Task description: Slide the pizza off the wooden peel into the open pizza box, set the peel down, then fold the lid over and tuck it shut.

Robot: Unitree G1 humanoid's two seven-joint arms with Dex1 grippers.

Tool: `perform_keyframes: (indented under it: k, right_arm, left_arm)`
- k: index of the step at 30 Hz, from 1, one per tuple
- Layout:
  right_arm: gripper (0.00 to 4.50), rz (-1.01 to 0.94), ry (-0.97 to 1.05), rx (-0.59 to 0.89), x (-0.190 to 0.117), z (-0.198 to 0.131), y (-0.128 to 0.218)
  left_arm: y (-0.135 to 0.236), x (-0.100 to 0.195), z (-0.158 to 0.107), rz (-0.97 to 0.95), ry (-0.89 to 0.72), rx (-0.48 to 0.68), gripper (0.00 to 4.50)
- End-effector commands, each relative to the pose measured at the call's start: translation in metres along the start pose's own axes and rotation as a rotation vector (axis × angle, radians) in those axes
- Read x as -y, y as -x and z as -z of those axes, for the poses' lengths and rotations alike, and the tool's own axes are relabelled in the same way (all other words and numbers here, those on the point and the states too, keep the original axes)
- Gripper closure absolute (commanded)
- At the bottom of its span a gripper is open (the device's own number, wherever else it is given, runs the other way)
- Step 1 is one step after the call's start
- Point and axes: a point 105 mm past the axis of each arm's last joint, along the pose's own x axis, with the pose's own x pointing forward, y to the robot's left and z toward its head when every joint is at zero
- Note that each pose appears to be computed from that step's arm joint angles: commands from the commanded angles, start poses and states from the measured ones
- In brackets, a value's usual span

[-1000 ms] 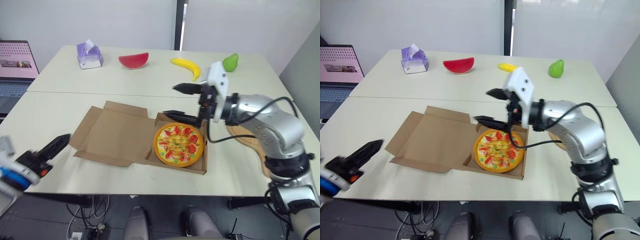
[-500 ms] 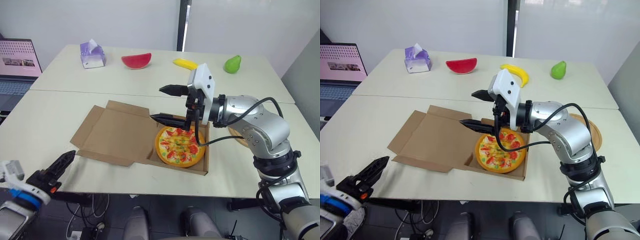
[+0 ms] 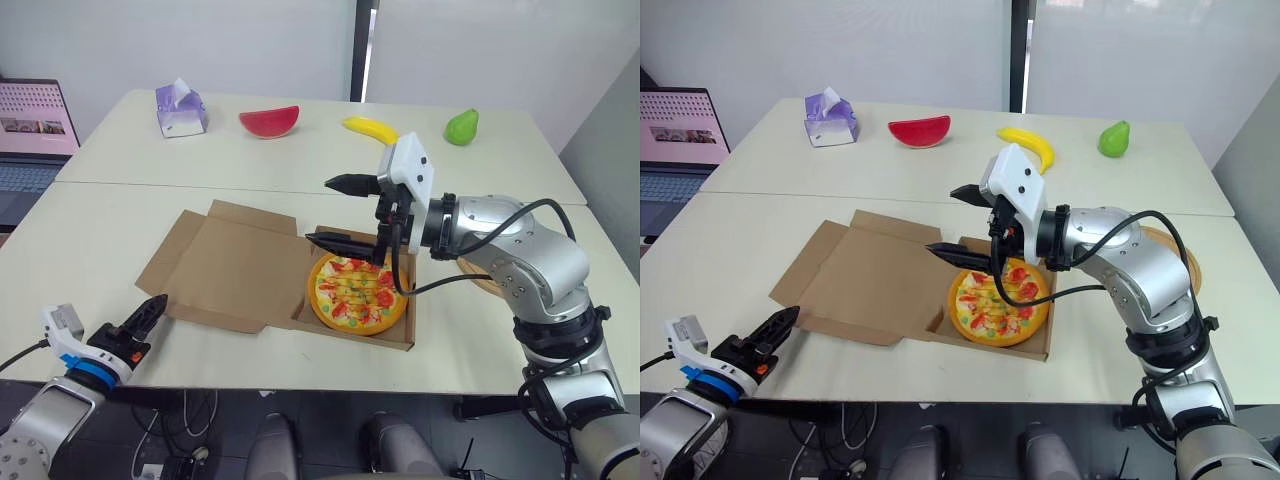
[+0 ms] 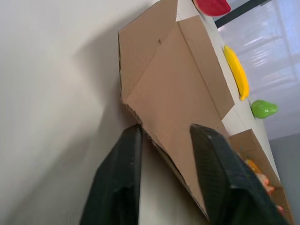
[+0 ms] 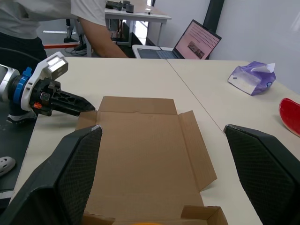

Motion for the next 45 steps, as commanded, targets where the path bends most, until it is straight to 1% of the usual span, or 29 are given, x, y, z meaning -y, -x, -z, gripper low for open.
perform_keyframes:
  k: [1, 2, 6, 10, 13, 16, 17, 18, 22, 25, 28, 29, 33, 37, 41, 45]
  right_arm:
    - [0.0, 0.019, 0.047, 0.039, 0.001, -0.015, 0.007]
    - [0.0, 0.021, 0.047, 0.039, 0.001, -0.015, 0.007]
    - [0.0, 0.03, 0.047, 0.036, 0.003, -0.015, 0.008]
    - [0.0, 0.054, 0.039, 0.021, 0.008, -0.01, 0.01]
    - [0.0, 0.161, 0.063, -0.086, 0.036, 0.018, 0.029]
    - [0.0, 0.264, 0.098, -0.171, 0.067, 0.045, 0.056]
    - [0.43, 0.28, 0.097, -0.185, 0.074, 0.052, 0.063]
    - [0.65, 0.303, 0.101, -0.214, 0.083, 0.062, 0.073]
    - [2.11, 0.389, 0.186, -0.415, 0.115, 0.114, 0.111]
    - [3.24, 0.39, 0.203, -0.52, 0.124, 0.146, 0.128]
    - [4.32, 0.33, 0.172, -0.548, 0.118, 0.164, 0.131]
    - [4.46, 0.306, 0.162, -0.551, 0.115, 0.168, 0.13]
    - [4.46, 0.206, 0.113, -0.532, 0.092, 0.176, 0.127]
    - [4.46, 0.174, 0.066, -0.482, 0.073, 0.169, 0.127]
    - [4.46, 0.141, 0.043, -0.477, 0.052, 0.16, 0.128]
    - [4.46, 0.122, -0.011, -0.439, 0.023, 0.149, 0.12]
  left_arm:
    - [0.001, 0.002, -0.005, 0.0, -0.006, 0.029, 4.11]
    - [0.002, 0.001, -0.005, -0.001, -0.003, 0.032, 4.44]
    - [0.004, 0.001, -0.009, -0.009, 0.016, 0.076, 4.47]
    - [0.002, 0.007, -0.011, 0.004, -0.015, 0.083, 4.47]
    - [-0.004, 0.02, -0.018, 0.041, -0.046, 0.099, 4.47]
    - [-0.012, 0.032, -0.025, 0.083, -0.078, 0.106, 4.47]
    - [-0.014, 0.036, -0.027, 0.093, -0.086, 0.106, 4.5]
    - [-0.017, 0.039, -0.028, 0.104, -0.098, 0.1, 4.5]
    - [-0.028, 0.055, -0.03, 0.159, -0.128, 0.078, 4.5]
    - [-0.038, 0.063, -0.034, 0.186, -0.143, 0.072, 4.5]
    - [-0.046, 0.071, -0.036, 0.211, -0.177, 0.055, 4.5]
    - [-0.049, 0.074, -0.037, 0.219, -0.188, 0.051, 4.5]
    - [-0.069, 0.095, -0.048, 0.277, -0.273, 0.045, 4.5]
    - [-0.093, 0.123, -0.06, 0.353, -0.372, 0.036, 4.5]
    - [-0.116, 0.146, -0.064, 0.427, -0.478, 0.007, 4.5]
    - [-0.15, 0.174, -0.062, 0.516, -0.646, 0.017, 4.5]
